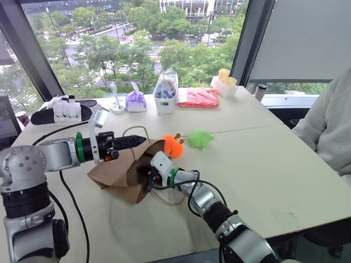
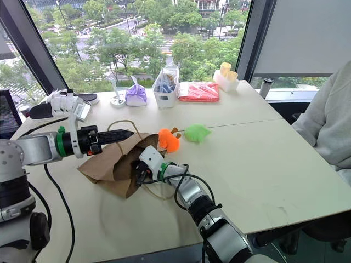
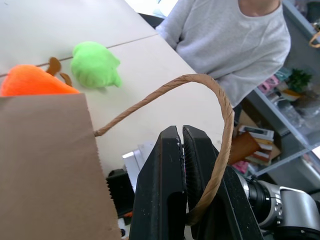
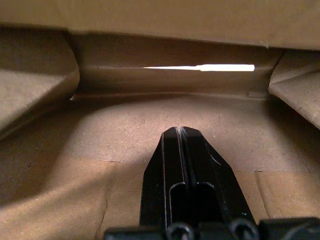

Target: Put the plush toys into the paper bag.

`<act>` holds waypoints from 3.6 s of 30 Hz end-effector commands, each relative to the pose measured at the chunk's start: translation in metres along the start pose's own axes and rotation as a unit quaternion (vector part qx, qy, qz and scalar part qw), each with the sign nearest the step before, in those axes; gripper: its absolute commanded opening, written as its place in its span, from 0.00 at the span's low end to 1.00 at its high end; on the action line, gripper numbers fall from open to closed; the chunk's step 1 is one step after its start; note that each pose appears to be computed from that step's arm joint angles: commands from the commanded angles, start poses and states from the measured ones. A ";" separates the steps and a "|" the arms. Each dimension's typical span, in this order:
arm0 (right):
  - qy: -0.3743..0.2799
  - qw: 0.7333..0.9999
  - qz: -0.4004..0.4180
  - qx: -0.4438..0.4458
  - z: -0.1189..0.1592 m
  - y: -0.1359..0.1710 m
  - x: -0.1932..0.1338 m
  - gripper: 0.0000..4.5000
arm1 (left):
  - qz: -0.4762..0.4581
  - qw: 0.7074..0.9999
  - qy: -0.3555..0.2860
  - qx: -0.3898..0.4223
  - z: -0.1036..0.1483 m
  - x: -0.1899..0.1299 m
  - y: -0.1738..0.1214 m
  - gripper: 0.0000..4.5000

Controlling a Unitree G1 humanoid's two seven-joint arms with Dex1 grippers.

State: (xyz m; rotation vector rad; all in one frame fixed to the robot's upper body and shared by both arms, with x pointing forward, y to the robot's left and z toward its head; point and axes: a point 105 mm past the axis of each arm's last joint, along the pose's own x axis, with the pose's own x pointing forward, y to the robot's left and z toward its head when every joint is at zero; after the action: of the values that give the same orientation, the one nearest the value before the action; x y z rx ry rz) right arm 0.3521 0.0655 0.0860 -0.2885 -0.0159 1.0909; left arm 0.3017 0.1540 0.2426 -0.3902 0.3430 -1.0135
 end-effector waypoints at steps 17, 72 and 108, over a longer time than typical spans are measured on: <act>-0.033 0.999 0.012 0.008 0.017 0.014 0.011 0.00 | -0.085 0.988 0.067 0.109 0.006 0.019 -0.043 0.03; -0.137 0.984 0.034 0.104 0.071 0.021 -0.053 0.00 | -0.044 0.978 0.064 0.193 0.038 -0.011 -0.006 0.03; 0.086 0.969 -0.162 0.166 -0.006 -0.118 -0.036 0.71 | -0.008 0.978 0.066 0.200 0.050 -0.030 0.001 0.00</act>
State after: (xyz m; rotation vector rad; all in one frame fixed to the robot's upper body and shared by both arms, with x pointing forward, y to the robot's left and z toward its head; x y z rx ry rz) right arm 0.4353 -0.0268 0.0951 -0.0620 0.3305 0.7083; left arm 0.3137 0.1861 0.2775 0.0126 0.2989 -1.1050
